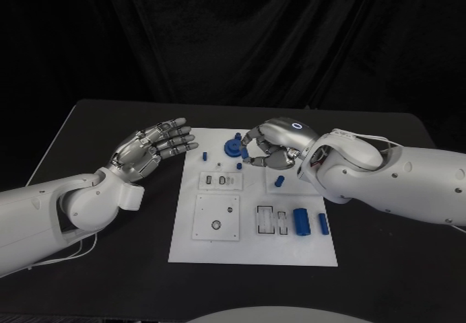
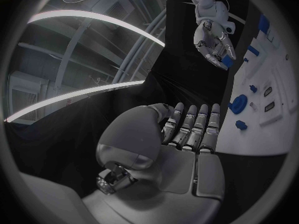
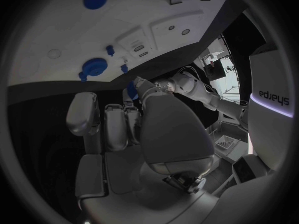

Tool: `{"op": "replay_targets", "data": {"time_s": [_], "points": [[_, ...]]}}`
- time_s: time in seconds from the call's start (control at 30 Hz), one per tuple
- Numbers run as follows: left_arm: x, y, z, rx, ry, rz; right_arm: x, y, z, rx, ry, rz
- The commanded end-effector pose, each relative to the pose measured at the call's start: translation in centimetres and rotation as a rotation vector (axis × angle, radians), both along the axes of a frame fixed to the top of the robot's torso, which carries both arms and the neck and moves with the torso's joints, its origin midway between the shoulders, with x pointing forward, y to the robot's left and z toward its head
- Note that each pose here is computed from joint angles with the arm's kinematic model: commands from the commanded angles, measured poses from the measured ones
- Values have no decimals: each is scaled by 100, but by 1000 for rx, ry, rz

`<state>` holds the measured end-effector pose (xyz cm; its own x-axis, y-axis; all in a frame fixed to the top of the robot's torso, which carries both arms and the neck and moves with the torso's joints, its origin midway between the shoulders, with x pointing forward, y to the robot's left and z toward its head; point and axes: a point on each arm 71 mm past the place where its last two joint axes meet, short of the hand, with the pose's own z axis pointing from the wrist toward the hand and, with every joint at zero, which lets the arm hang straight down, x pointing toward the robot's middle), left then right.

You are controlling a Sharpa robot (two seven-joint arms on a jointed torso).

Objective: Assemble the parts on the task board

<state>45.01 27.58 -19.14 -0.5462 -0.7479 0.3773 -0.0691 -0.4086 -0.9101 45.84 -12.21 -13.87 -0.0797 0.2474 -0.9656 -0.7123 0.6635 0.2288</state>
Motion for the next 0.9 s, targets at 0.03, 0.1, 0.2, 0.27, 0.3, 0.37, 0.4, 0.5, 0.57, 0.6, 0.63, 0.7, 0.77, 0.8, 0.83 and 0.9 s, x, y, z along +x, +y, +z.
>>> {"op": "replay_targets", "data": {"time_s": [0.03,0.1,0.2,0.27,0.3,0.37,0.4,0.5,0.57,0.6,0.63,0.7,0.77,0.8,0.83,0.9], "points": [[-3,-38,1,-11,2,-6,-19,132,-157,-72,53,22],[-2,-44,1,-12,2,-8,-26,194,-209,-77,65,32],[1,-46,0,-12,2,-8,-33,278,-297,-89,87,42],[3,-47,-1,-12,2,-8,-29,310,-346,-101,98,41],[4,-48,-2,-12,2,-8,-26,318,-365,-107,102,40],[6,-49,-2,-12,2,-9,-20,328,-397,-116,108,35],[7,-51,-3,-12,2,-9,-16,331,-413,-120,112,32],[12,-55,-5,-12,3,-11,-7,335,-443,-127,117,24],[13,-59,-7,-12,4,-13,0,338,-456,-130,119,19],[13,-62,-8,-12,4,-15,4,341,-461,-131,120,16],[13,-66,-8,-13,5,-16,6,342,-466,-133,121,14],[12,-72,-9,-14,5,-18,9,344,-473,-135,122,11],[11,-77,-10,-14,5,-20,10,347,-480,-140,122,8],[11,-79,-11,-15,6,-21,10,349,-484,-143,121,7],[12,-80,-12,-15,6,-21,10,350,-486,-146,120,6],[13,-81,-13,-14,6,-22,10,349,-492,-150,118,1]]}}
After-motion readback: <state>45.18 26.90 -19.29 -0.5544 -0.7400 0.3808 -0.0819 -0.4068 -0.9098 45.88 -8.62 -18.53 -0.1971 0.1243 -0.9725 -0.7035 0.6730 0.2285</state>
